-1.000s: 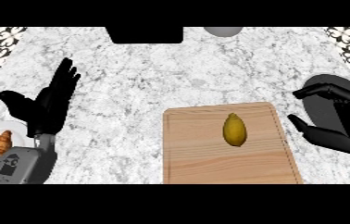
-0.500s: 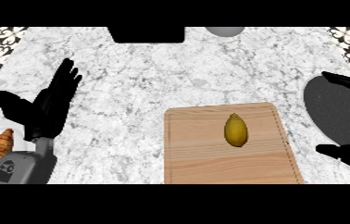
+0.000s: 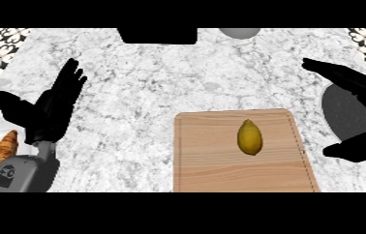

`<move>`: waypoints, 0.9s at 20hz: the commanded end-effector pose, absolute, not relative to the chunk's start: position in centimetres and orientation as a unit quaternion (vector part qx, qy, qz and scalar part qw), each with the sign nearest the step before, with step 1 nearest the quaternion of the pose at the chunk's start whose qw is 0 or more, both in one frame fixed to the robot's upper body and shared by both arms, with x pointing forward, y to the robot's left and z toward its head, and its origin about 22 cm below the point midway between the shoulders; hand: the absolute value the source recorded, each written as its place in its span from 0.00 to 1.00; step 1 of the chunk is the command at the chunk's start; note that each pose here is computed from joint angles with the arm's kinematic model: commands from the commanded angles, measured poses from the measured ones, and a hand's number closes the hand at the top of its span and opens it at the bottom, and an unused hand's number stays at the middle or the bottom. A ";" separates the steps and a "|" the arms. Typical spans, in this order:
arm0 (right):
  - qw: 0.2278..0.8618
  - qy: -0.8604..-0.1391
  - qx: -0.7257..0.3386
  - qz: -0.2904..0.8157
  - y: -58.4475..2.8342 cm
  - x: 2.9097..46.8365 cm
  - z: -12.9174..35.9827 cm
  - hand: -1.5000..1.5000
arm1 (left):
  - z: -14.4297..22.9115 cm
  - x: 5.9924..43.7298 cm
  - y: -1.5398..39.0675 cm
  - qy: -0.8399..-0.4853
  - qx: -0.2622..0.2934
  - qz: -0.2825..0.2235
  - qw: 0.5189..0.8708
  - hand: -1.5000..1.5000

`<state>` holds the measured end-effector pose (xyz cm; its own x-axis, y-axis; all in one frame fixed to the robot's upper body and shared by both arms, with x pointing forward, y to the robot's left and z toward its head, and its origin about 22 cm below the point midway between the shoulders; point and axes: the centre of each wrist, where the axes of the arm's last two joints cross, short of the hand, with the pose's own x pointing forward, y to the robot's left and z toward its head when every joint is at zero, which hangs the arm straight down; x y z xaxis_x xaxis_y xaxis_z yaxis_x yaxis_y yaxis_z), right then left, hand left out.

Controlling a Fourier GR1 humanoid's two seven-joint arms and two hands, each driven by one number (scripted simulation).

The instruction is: Pick the lemon from the cutting board and place it in the pan

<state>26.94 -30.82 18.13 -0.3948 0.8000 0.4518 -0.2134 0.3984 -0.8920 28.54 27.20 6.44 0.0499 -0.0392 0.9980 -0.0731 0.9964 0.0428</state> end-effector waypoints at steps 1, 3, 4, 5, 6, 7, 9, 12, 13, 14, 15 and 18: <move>0.507 -0.596 -0.240 0.574 -27.4 28.2 19.0 0.00 | 5.9 29.0 26.4 -0.695 0.045 0.003 0.717 0.50; 0.514 -0.550 -0.230 0.617 -26.1 27.8 16.6 0.00 | 6.1 28.7 26.5 -0.690 0.039 0.008 0.723 0.50; 0.532 -0.520 -0.218 0.632 -26.0 27.9 16.6 0.00 | 7.2 28.9 26.4 -0.691 0.036 0.000 0.722 0.50; 0.538 -0.491 -0.207 0.653 -26.4 27.5 17.0 0.00 | 6.6 29.3 27.8 -0.691 0.038 0.015 0.721 0.50; 0.536 -0.478 -0.207 0.664 -26.6 28.2 17.4 0.00 | 6.7 28.4 27.7 -0.685 0.041 0.013 0.727 0.50; 0.537 -0.477 -0.195 0.668 -25.4 27.2 17.0 0.00 | 5.9 27.9 29.2 -0.685 0.046 0.009 0.727 0.50; 0.526 -0.468 -0.202 0.680 -24.0 27.5 16.3 0.00 | 4.6 27.9 27.2 -0.688 0.042 0.016 0.724 0.50; 0.512 -0.475 -0.205 0.686 -22.1 26.8 17.0 0.00 | 5.7 27.1 27.4 -0.684 0.037 0.019 0.728 0.50; 0.510 -0.460 -0.208 0.696 -22.3 27.2 17.9 0.00 | 6.5 27.4 27.6 -0.683 0.041 0.024 0.729 0.50; 0.494 -0.451 -0.220 0.711 -22.8 26.9 18.1 0.00 | 7.8 27.5 28.1 -0.692 0.042 0.015 0.720 0.50; 0.487 -0.448 -0.233 0.713 -21.0 25.1 17.5 0.00 | 4.6 27.0 26.3 -0.685 0.043 0.017 0.727 0.50; 0.476 -0.419 -0.279 0.721 -21.2 25.1 17.9 0.00 | 6.1 27.0 28.0 -0.689 0.049 0.022 0.723 0.50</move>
<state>26.18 -21.93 17.59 -0.3987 0.9124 0.0925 -0.4805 -0.1219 -0.8685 27.57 27.28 6.29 0.0570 -0.0331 0.9978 -0.0832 0.9958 0.0378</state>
